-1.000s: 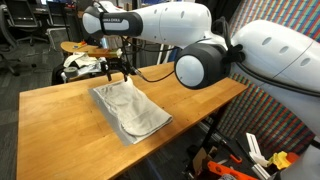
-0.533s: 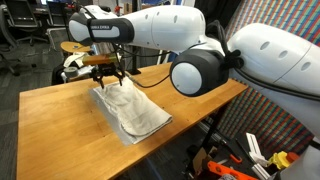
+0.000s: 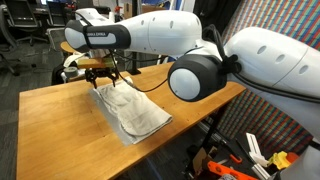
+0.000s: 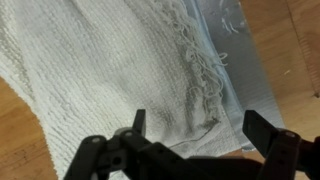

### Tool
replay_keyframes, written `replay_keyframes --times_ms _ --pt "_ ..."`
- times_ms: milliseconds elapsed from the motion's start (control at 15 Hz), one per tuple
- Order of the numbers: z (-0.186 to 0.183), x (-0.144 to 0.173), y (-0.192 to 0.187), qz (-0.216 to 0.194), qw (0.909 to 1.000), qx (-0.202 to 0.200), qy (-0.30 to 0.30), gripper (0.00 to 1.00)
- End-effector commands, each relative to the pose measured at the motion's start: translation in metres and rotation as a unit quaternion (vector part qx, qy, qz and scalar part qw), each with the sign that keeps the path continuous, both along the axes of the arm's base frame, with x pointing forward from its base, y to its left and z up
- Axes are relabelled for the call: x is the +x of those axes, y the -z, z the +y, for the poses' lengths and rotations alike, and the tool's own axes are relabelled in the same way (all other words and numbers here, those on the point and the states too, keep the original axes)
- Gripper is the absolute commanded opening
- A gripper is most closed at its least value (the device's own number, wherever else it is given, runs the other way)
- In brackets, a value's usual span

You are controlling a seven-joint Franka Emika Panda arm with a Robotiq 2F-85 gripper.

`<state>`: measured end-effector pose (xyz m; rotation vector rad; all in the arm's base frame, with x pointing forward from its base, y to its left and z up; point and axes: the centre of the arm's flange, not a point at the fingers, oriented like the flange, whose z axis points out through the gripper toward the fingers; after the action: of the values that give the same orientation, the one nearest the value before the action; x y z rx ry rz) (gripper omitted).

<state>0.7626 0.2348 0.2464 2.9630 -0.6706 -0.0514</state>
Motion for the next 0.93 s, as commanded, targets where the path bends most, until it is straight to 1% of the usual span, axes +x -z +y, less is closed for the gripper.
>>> replay_keyframes --times_ms 0,267,400,533,600,733,800,867 --pt "0.006 0.017 0.005 -0.021 0.9997 0.000 -0.007 0.75" --pt "0.004 0.019 0.013 -0.021 0.9998 -0.001 -0.005 0.42" --pt "0.004 0.019 0.012 -0.025 0.9997 0.000 -0.004 0.27" --pt "0.005 0.020 0.010 -0.031 0.9995 0.001 -0.002 0.15" --pt "0.005 0.022 0.008 -0.037 0.9993 0.001 0.001 0.16" --pt "0.005 0.026 0.002 -0.043 0.9990 0.001 0.010 0.12" --pt "0.005 0.028 0.000 -0.045 0.9989 0.001 0.015 0.16" --pt "0.005 0.033 -0.004 -0.052 0.9983 0.004 0.026 0.17"
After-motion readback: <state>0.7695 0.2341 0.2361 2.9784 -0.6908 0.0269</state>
